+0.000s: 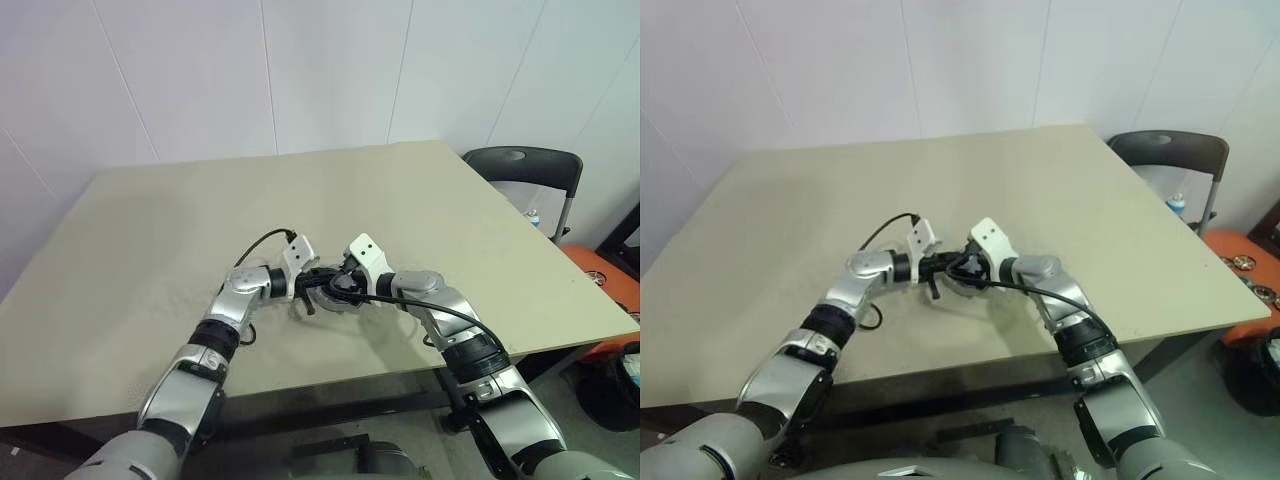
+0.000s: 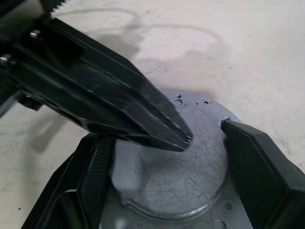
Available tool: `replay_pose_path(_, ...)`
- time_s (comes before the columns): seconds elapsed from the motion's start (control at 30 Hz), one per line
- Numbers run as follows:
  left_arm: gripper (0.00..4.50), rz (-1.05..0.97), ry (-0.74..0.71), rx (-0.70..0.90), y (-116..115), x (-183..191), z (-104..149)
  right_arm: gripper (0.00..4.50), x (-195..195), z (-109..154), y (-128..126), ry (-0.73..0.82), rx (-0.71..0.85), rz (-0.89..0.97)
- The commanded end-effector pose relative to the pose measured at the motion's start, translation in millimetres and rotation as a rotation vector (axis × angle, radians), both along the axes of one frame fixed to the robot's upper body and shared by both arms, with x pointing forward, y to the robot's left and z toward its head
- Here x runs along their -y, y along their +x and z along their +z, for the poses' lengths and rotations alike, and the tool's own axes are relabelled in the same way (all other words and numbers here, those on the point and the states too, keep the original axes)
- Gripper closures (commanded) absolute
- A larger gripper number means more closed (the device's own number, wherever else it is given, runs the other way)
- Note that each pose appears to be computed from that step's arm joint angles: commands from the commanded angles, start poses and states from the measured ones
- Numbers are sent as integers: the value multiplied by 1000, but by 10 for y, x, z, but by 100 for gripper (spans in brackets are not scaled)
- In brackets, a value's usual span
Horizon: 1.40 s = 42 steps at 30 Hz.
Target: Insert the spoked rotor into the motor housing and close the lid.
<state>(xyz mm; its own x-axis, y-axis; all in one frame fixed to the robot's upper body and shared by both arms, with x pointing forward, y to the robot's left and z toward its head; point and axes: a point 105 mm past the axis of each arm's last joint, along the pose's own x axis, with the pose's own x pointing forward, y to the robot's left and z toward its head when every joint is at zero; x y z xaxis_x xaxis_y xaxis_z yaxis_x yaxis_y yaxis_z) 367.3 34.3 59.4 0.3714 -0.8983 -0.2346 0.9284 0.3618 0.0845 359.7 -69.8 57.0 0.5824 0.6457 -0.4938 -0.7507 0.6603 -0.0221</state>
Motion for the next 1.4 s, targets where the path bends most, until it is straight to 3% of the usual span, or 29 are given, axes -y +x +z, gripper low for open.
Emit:
replay_pose_path(0.03, 450, -101, 177, -41, -107, 16, -243, 132, 101, -167, -45, -59, -59, -32)
replay_pose_path(0.1, 450, -138, 298, -74, -179, -75, -433, 132, 97, -134, -46, -53, -57, -27)
replay_pose_path(0.23, 450, -144, 340, -113, -207, -140, -501, 132, 88, -58, -25, -34, -45, -24)
replay_pose_path(0.27, 450, -147, 350, -117, -216, -157, -514, 59, 75, -22, -20, -22, -40, -21)
replay_pose_path(0.33, 450, -149, 359, -120, -226, -179, -524, 2, 60, 27, -7, -6, -32, -21)
replay_pose_path(0.53, 450, -136, 365, -120, -247, -251, -538, 2, 80, 124, 54, 42, -46, -51)
replay_pose_path(0.93, 450, -132, 358, -83, -262, -252, -506, 2, 503, 631, -58, 363, -203, -37)
replay_pose_path(1.1, 450, -121, 348, -57, -236, -251, -475, 2, 681, 509, -166, 354, -341, -108)
replay_pose_path(1.4, 450, -91, 407, -25, -113, -396, -405, 2, 661, 174, -188, 364, -593, -307)
